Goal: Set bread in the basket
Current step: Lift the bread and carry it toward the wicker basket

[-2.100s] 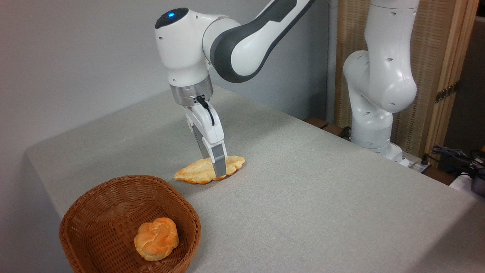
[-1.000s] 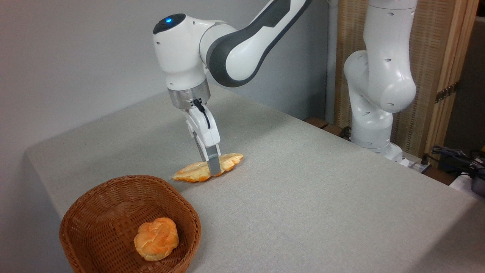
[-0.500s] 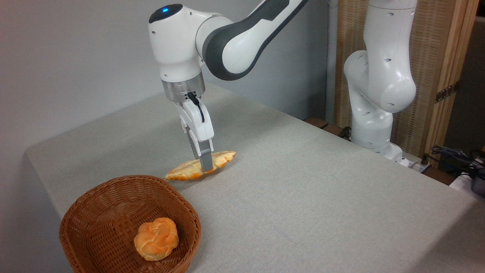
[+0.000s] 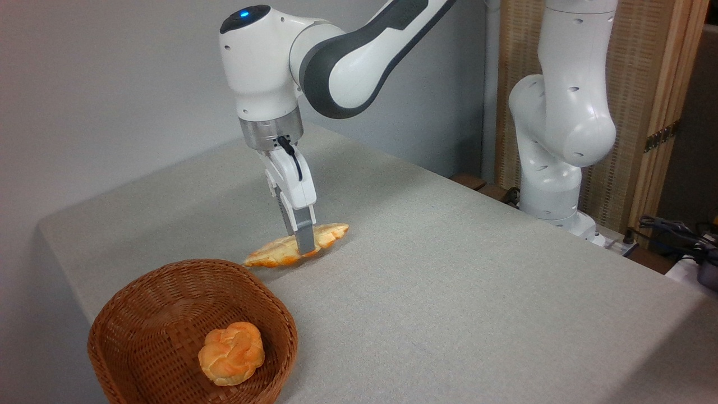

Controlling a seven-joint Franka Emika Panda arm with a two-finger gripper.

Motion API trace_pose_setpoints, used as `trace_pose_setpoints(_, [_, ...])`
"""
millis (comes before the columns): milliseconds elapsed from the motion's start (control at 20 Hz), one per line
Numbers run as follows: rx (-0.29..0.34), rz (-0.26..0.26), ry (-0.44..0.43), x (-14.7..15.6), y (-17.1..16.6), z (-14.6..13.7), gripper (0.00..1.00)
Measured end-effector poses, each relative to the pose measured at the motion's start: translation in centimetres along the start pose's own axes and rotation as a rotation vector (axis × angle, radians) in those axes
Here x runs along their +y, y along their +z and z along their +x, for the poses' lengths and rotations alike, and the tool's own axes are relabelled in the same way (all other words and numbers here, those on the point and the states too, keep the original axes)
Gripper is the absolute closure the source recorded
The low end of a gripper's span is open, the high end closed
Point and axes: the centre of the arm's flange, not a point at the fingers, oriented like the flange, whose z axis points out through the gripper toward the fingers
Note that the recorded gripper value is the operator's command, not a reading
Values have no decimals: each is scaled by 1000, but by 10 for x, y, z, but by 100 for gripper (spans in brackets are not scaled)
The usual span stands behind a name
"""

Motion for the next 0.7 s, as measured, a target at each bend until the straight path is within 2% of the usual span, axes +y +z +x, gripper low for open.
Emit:
trace_pose_setpoints(200, [7, 5, -2, -2, -7, 1, 50])
trace_pose_setpoints(500, [-17, -18, -3, -2, -18, 0, 50])
trace_pose_setpoints(700, [4, -4, -16, -12, -53, 0, 50])
